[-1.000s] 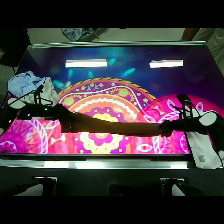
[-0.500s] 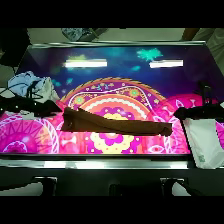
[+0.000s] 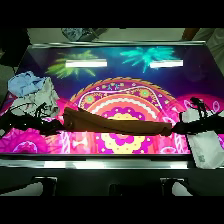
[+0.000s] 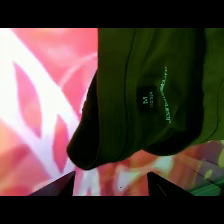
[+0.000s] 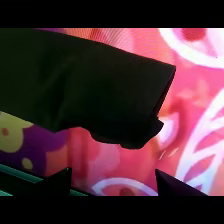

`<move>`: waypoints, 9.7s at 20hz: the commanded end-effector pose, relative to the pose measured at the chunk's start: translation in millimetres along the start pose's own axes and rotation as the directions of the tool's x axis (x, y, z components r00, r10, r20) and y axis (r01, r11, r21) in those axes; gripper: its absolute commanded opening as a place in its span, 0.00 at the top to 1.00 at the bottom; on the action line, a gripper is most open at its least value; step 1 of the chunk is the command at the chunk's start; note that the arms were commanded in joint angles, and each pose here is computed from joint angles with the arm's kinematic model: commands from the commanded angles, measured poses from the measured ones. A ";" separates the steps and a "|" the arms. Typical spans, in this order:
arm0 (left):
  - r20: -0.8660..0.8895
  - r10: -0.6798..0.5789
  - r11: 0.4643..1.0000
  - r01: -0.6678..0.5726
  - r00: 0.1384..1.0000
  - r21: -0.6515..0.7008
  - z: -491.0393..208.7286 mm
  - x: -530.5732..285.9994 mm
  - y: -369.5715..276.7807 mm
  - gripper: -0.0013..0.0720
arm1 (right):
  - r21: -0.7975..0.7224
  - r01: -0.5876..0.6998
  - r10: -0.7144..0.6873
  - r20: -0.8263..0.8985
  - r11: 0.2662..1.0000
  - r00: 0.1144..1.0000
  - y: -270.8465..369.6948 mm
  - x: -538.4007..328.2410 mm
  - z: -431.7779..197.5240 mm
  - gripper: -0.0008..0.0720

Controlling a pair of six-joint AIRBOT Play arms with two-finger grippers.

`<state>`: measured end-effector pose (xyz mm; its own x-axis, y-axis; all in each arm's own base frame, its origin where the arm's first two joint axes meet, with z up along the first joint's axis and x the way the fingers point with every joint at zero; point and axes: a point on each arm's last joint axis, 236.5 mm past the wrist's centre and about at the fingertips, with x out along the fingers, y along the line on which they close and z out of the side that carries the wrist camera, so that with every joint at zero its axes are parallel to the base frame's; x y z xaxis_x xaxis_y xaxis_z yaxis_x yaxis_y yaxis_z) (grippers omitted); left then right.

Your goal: Fold the shirts.

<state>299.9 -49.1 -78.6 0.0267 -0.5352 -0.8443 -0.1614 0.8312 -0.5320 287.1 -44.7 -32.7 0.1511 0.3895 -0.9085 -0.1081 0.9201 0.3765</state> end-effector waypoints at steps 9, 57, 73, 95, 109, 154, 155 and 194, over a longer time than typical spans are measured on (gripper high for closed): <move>0.152 0.040 0.996 -0.051 0.988 0.072 38.2 25.8 -12.5 0.63 | -0.007 -0.036 0.036 -0.039 0.999 0.999 5.8 9.7 -14.5 0.02; 0.687 0.009 0.928 -0.262 0.726 0.264 35.0 -253.6 -152.0 0.94 | -0.059 0.134 -0.130 0.069 0.989 0.989 113.9 -105.7 -116.0 0.93; 0.436 -0.037 0.993 -0.016 0.899 0.117 211.6 -70.1 -97.5 0.11 | 0.048 -0.246 0.194 0.476 0.968 0.858 12.1 -8.7 139.8 0.14; -0.009 0.115 0.993 -0.115 0.993 0.025 79.1 50.7 -36.1 0.46 | 0.030 -0.256 0.258 -0.121 0.966 0.959 26.5 42.5 -21.8 0.04; 0.022 0.110 0.991 -0.111 0.994 0.075 81.1 38.3 -44.9 0.94 | 0.031 -0.059 0.055 0.134 0.998 0.990 -20.8 58.9 30.6 0.18; 0.885 -0.279 0.846 -0.340 0.373 0.410 -84.3 -445.5 -293.4 0.94 | -0.134 0.442 -0.300 0.562 0.887 0.771 175.9 -287.4 -44.3 0.93; 0.894 -0.282 0.843 -0.355 0.348 0.404 -94.0 -452.1 -294.0 0.94 | -0.137 0.447 -0.303 0.561 0.884 0.770 178.5 -290.0 -47.5 0.93; -0.047 -0.006 1.000 0.005 0.999 -0.018 -21.5 41.6 -56.2 0.00 | -0.315 -0.274 0.293 0.015 0.909 0.956 172.2 78.2 88.3 0.02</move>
<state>306.4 -103.2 -67.1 -0.0088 -0.5089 -0.8608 -0.1486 0.8519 -0.5021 379.1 117.3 -5.0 0.2192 0.6208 -0.7527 -0.4215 0.7560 0.5007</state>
